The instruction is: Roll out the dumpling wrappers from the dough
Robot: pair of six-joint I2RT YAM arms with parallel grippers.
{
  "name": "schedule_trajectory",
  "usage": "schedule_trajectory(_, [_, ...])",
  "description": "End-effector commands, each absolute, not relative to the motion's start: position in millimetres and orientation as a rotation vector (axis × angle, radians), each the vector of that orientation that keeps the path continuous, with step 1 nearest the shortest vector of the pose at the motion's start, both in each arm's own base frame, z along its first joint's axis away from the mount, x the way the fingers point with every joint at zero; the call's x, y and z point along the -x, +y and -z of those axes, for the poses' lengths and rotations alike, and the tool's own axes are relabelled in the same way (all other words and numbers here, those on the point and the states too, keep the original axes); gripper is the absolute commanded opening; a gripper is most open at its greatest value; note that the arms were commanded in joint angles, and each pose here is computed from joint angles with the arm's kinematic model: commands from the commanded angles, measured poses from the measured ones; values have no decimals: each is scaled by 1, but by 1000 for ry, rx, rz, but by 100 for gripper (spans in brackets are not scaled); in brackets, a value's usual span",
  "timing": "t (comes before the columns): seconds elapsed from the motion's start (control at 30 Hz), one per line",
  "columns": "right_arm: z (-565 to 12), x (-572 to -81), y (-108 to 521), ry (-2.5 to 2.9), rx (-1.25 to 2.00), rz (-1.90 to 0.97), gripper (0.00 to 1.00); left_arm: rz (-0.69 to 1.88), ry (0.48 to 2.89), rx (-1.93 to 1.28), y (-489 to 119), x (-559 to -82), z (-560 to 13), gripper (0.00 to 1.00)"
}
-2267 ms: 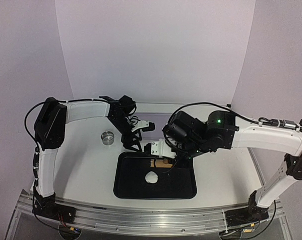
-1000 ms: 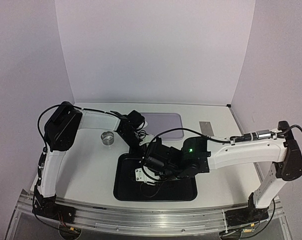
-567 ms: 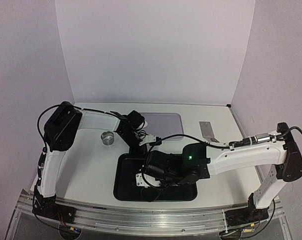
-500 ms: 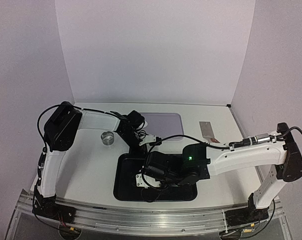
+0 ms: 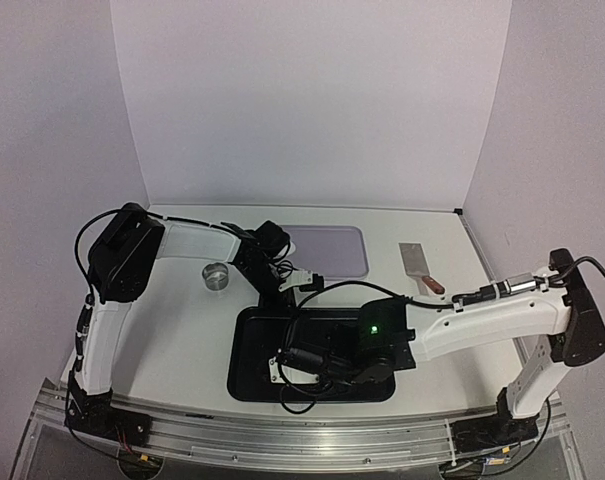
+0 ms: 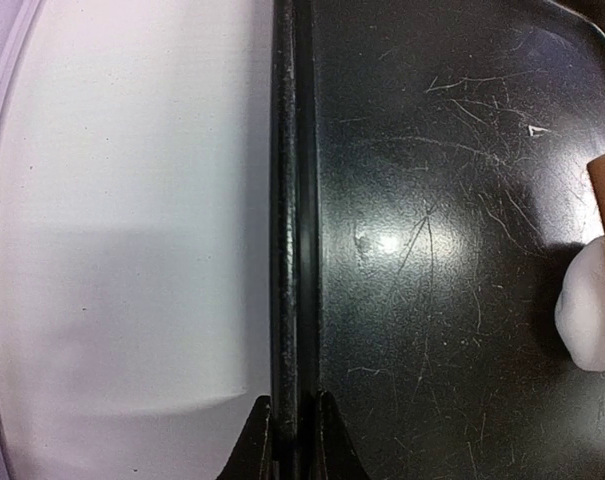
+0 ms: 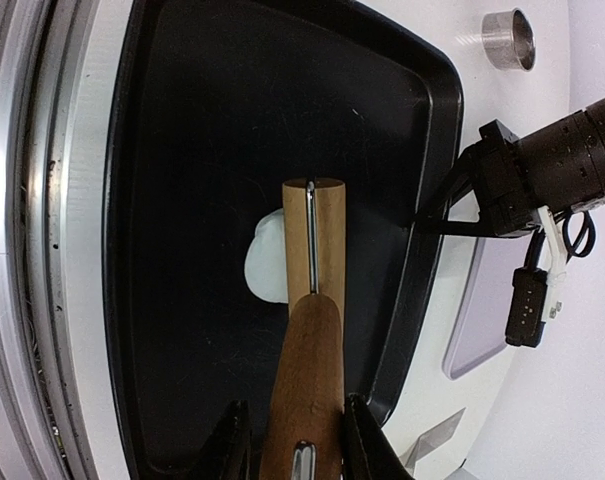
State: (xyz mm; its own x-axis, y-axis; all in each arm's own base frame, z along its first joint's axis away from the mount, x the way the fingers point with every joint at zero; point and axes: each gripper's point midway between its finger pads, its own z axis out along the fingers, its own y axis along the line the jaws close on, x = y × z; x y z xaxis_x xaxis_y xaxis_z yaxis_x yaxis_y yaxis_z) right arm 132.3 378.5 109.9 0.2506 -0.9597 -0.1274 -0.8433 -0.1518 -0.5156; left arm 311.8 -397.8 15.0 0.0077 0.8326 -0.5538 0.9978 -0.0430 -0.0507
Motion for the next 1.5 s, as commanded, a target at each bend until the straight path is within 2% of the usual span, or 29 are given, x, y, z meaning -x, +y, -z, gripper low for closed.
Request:
schedule_trajectory(0.0, [-78, -87, 335, 1731, 2270, 318, 0, 363, 1830, -1991, -390, -337, 1, 0])
schedule_trajectory(0.37, [-77, -117, 367, 1711, 2236, 363, 0, 390, 1830, -1993, -390, -333, -2, 0])
schedule_trajectory(0.57, [-126, -105, 359, 1643, 2156, 263, 0, 396, 1820, -1999, -391, -332, -3, 0])
schedule_trajectory(0.7, [-174, -129, 388, 1537, 2040, 287, 0, 400, 1814, -1994, -394, -335, -4, 0])
schedule_trajectory(0.8, [-185, -147, 408, 1500, 1998, 267, 0, 405, 1812, -1995, -395, -334, -6, 0])
schedule_trajectory(1.03, [-158, -174, 422, 1498, 2017, 252, 0, 400, 1821, -1992, -393, -334, -6, 0])
schedule_trajectory(1.23, [-122, -167, 413, 1520, 2113, 256, 0, 395, 1817, -1988, -393, -335, -7, 0])
schedule_trajectory(1.47, [-104, -153, 392, 1561, 2177, 262, 0, 393, 1817, -1988, -394, -336, -6, 0])
